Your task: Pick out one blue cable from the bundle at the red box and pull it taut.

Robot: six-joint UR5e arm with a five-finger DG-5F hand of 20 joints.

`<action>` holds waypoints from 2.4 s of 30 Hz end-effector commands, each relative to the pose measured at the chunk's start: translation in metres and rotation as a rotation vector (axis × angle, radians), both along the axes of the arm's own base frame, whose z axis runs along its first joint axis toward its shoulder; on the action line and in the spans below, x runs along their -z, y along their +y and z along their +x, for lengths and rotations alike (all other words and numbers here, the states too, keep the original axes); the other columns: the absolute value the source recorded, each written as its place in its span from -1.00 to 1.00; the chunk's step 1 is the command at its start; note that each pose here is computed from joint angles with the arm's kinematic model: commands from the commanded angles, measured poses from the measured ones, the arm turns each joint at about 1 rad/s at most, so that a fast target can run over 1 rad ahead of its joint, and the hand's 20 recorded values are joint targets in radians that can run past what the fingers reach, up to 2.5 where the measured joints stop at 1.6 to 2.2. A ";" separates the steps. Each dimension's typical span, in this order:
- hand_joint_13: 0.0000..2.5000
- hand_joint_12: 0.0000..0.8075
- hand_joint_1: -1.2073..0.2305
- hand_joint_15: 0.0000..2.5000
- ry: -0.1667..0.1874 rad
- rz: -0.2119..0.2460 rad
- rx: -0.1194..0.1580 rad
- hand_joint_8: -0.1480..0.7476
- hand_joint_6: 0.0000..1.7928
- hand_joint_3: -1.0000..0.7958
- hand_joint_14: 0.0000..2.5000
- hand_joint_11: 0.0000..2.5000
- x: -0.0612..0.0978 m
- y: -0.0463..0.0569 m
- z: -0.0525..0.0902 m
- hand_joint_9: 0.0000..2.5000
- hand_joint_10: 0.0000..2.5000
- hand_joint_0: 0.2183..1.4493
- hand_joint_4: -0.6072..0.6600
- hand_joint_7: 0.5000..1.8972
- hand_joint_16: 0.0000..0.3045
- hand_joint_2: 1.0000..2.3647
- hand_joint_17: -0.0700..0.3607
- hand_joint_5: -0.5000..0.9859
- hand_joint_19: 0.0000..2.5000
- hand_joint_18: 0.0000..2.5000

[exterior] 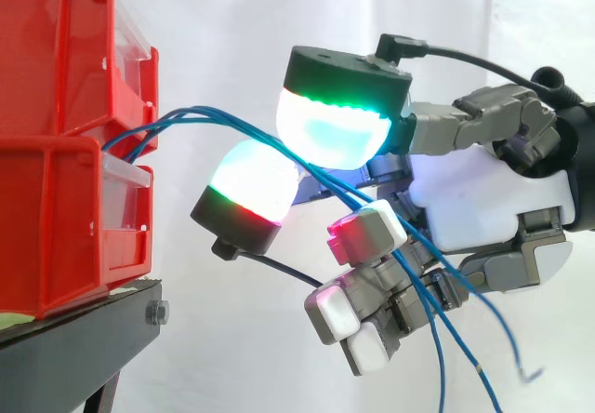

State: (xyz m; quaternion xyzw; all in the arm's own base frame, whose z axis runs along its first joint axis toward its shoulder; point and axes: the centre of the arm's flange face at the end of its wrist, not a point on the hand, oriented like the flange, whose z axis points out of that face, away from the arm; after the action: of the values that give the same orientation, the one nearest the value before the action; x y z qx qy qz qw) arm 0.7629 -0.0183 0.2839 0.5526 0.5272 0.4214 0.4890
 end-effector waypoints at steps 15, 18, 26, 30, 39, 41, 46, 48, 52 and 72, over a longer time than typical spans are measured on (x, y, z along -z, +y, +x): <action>-0.26 -0.13 -0.60 -0.50 0.001 0.000 0.002 -0.07 0.04 -0.44 -0.98 -0.29 0.000 -0.001 0.000 0.03 -0.97 -0.22 -0.29 -0.20 -0.69 -1.00 -0.19 -0.45 -0.51 -0.39; -0.26 -0.14 -0.60 -0.50 0.001 0.000 0.002 -0.09 0.03 -0.44 -0.98 -0.29 0.000 -0.001 0.000 0.05 -0.97 -0.28 -0.26 -0.20 -0.70 -1.00 -0.19 -0.43 -0.51 -0.39; -0.22 -0.16 -0.29 -0.49 0.001 0.000 0.002 -0.19 -0.02 -0.44 -0.98 -0.33 0.000 -0.001 0.000 0.11 -0.97 -0.44 -0.45 -0.22 -0.70 -1.00 -0.20 -0.39 -0.49 -0.39; -0.22 -0.16 -0.30 -0.50 0.001 0.000 0.003 -0.22 -0.04 -0.44 -0.98 -0.36 0.000 -0.001 0.000 0.13 -0.97 -0.39 -0.44 -0.27 -0.70 -1.00 -0.20 -0.38 -0.48 -0.40; -0.25 0.01 -0.42 -0.51 0.001 0.000 0.002 -0.02 -0.04 -0.10 -0.98 -0.37 0.000 -0.001 0.000 0.02 -0.98 -0.40 -0.20 -0.38 -0.62 -0.98 -0.07 -0.43 -0.50 -0.40; -0.30 -0.04 -0.50 -0.50 0.001 0.000 0.002 -0.05 -0.01 -0.10 -0.98 -0.34 0.000 -0.001 0.000 -0.04 -0.97 -0.35 -0.14 -0.41 -0.65 -0.98 -0.12 -0.47 -0.49 -0.45; -0.34 -0.10 -0.57 -0.51 0.001 -0.002 0.004 -0.08 0.05 -0.42 -0.98 -0.30 0.000 -0.004 0.000 -0.06 -0.97 -0.10 -0.31 -0.24 -0.68 -1.00 -0.17 -0.49 -0.51 -0.47; -0.32 -0.11 -0.58 -0.51 0.002 -0.002 0.004 -0.08 0.06 -0.44 -0.98 -0.30 0.000 -0.004 0.000 -0.03 -0.97 -0.08 -0.37 -0.09 -0.68 -1.00 -0.17 -0.48 -0.53 -0.44; -0.29 -0.12 -0.63 -0.51 0.016 -0.004 0.006 -0.09 0.05 -0.44 -0.98 -0.27 0.001 -0.005 -0.002 0.04 -0.97 -0.17 -0.31 -0.07 -0.69 -1.00 -0.19 -0.44 -0.53 -0.42; -0.22 -0.22 -0.61 -0.52 0.028 -0.006 0.012 -0.21 -0.05 -0.44 -0.98 -0.37 0.002 -0.013 -0.004 0.17 -0.97 -0.34 -0.54 -0.12 -0.73 -1.00 -0.25 -0.36 -0.51 -0.39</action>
State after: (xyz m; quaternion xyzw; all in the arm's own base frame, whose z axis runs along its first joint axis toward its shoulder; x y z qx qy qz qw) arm 0.7594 -0.0302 0.2818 0.5601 0.5311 0.4093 0.4865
